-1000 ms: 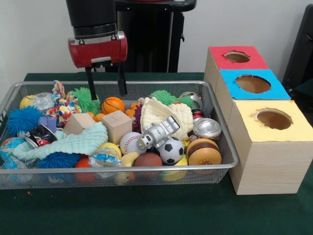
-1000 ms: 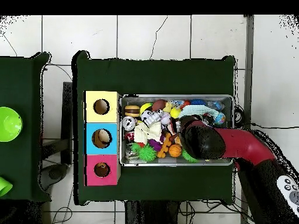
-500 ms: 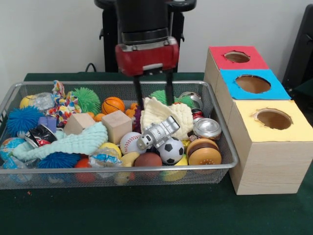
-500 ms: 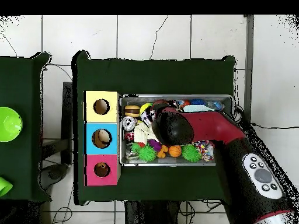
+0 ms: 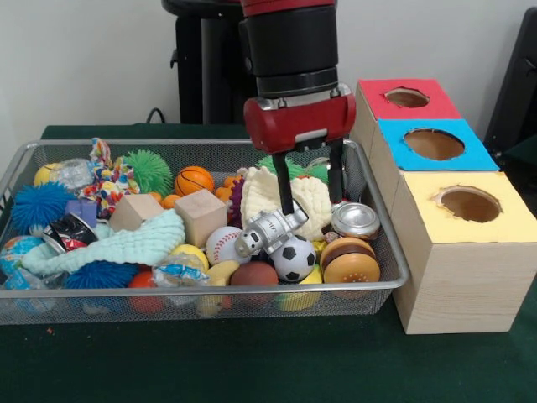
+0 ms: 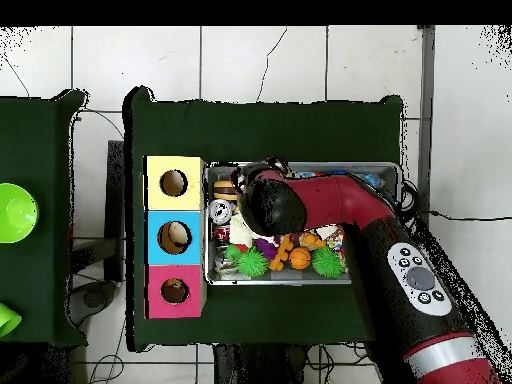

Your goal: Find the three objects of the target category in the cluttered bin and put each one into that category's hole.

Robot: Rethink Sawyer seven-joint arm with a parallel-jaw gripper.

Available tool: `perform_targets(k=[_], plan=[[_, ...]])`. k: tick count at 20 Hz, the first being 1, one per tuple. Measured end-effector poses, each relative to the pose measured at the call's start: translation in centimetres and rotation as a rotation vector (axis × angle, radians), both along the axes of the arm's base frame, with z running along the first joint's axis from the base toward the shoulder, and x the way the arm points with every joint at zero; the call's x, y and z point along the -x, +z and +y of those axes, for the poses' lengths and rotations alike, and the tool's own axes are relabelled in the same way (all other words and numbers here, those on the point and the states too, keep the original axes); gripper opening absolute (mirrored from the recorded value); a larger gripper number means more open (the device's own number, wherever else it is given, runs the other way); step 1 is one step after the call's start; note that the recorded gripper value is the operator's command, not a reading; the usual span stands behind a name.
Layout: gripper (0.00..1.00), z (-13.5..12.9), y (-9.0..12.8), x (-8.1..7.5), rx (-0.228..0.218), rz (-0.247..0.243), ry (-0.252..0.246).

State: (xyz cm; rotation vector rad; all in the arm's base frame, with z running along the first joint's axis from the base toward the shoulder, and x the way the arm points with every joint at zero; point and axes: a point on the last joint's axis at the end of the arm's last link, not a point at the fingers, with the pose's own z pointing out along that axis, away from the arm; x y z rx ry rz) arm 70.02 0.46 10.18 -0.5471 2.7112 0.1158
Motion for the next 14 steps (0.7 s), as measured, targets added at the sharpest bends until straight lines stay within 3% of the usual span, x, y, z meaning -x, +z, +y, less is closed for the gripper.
perform_targets(k=[5,14], plan=[[1.00,-2.1,-1.2,-0.6,-0.001,-0.035,-0.026],[1.00,-7.2,-3.4,0.6,0.001,-0.014,-0.080]])
